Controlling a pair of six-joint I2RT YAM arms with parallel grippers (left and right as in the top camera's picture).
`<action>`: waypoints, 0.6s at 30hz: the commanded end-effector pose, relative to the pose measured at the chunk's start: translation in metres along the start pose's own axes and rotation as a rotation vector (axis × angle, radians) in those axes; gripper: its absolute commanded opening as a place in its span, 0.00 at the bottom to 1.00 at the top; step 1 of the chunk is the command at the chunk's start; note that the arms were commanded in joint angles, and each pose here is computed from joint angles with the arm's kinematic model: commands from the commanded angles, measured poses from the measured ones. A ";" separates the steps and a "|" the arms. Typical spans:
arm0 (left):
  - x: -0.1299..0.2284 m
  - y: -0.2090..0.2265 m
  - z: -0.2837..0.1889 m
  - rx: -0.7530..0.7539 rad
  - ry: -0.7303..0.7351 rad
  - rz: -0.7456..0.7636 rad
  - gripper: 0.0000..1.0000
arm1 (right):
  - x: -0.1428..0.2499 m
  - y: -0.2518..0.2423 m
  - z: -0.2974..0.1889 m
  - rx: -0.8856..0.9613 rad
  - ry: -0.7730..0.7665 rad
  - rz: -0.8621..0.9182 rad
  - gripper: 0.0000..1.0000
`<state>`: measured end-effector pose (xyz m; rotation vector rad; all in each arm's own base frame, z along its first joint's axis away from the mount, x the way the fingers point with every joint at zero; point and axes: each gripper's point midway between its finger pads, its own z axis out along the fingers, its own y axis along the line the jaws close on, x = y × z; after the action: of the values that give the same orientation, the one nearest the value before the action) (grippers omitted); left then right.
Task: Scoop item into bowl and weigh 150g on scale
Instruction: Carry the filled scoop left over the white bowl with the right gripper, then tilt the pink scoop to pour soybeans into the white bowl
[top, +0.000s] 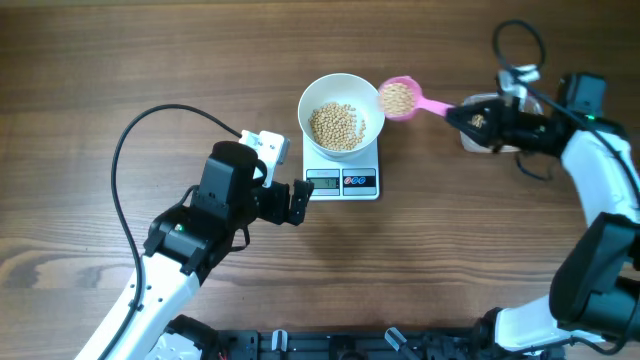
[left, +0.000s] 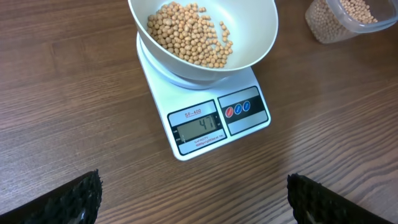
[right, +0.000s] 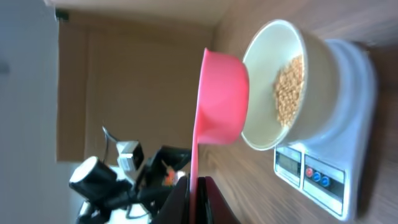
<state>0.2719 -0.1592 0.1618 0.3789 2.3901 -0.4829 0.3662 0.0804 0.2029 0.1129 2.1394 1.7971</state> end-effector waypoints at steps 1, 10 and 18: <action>-0.001 -0.002 -0.003 0.007 -0.012 0.016 1.00 | 0.000 0.008 0.031 0.021 0.051 0.041 0.04; -0.001 -0.002 -0.003 0.007 -0.012 0.016 1.00 | -0.022 0.040 0.064 0.148 -0.049 -0.305 0.04; -0.001 -0.002 -0.003 0.007 -0.012 0.016 1.00 | -0.010 0.013 0.076 0.367 -0.046 -0.373 0.05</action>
<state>0.2718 -0.1592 0.1620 0.3788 2.3893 -0.4831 0.3945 0.1483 0.2071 -0.0725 2.2561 1.3261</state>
